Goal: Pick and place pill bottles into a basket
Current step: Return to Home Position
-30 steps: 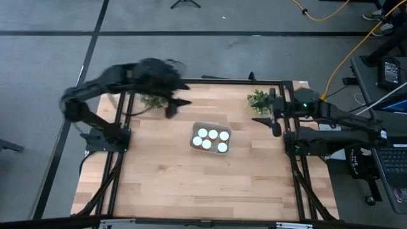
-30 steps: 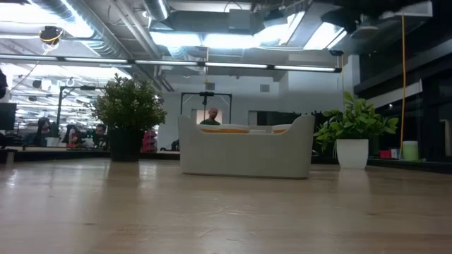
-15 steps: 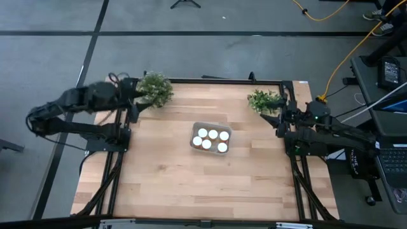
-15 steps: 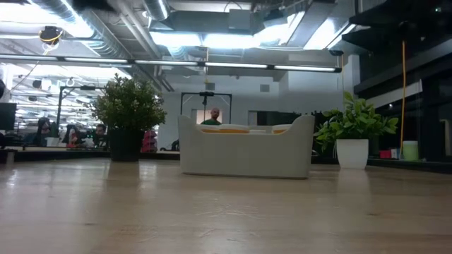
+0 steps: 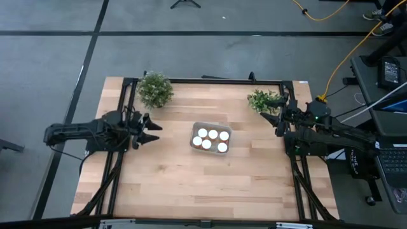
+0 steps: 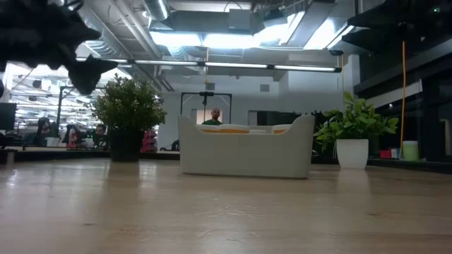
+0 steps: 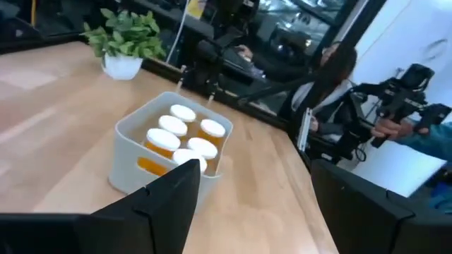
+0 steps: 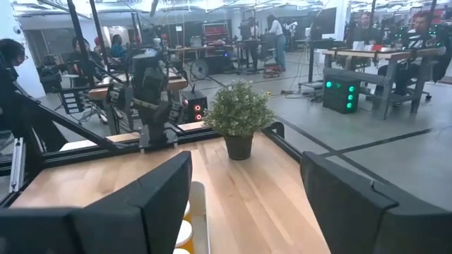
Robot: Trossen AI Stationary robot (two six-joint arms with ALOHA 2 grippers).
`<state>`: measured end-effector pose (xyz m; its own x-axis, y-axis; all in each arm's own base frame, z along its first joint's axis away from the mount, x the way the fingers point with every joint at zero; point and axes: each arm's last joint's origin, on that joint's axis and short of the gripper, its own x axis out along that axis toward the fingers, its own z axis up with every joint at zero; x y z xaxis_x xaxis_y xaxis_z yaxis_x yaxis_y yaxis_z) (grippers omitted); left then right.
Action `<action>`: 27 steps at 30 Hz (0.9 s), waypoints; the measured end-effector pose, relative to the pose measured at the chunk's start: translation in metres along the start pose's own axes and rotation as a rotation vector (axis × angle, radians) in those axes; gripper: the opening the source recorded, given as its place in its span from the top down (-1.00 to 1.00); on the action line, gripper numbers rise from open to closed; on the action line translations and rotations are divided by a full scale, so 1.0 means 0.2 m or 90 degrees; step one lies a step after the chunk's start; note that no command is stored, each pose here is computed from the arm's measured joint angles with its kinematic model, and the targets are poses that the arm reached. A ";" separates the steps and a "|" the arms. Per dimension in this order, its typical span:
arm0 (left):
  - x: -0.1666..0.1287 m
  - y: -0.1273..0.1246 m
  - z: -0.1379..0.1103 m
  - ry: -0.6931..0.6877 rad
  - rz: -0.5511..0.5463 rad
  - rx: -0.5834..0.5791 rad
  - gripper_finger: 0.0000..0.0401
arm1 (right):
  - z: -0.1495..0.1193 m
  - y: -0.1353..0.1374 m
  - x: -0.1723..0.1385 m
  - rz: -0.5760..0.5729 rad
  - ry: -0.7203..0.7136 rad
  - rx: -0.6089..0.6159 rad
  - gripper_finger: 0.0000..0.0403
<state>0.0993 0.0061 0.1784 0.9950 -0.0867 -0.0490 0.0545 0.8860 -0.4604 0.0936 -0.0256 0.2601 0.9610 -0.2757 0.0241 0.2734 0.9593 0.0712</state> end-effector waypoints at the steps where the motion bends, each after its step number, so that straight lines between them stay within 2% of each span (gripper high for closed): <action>1: 0.00 0.01 -0.03 -0.007 -0.007 0.001 -0.32 | 0.00 0.00 0.00 0.000 0.001 0.000 -0.32; 4: -0.01 0.02 -0.04 -0.044 -0.015 0.038 -0.32 | 0.00 0.00 0.00 0.000 0.003 0.004 -0.32; 7: 0.00 0.04 -0.04 -0.056 0.026 0.066 -0.32 | -0.01 0.00 0.00 -0.001 0.014 0.022 -0.32; 14: 0.03 0.08 -0.08 0.006 0.088 0.115 -0.32 | -0.03 0.00 0.00 -0.003 0.033 0.036 -0.32; 20: 0.05 0.09 -0.10 0.043 0.113 0.130 -0.32 | -0.01 0.00 0.00 0.004 0.013 0.016 -0.32; 22: 0.05 0.10 -0.10 0.047 0.115 0.128 -0.32 | -0.02 0.00 0.02 0.017 -0.023 0.002 -0.29; 24: 0.05 0.10 -0.10 0.048 0.120 0.127 -0.32 | -0.08 0.01 0.04 0.030 -0.074 -0.002 -0.24; 27: 0.05 0.10 -0.10 0.047 0.120 0.126 -0.32 | -0.26 0.01 0.07 0.049 -0.127 0.023 -0.15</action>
<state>0.1088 0.0131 0.1503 0.9807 0.0614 -0.1859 -0.1085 0.9609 -0.2547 0.1098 -0.0248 0.2091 0.9504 -0.2114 0.2282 0.1938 0.9762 0.0973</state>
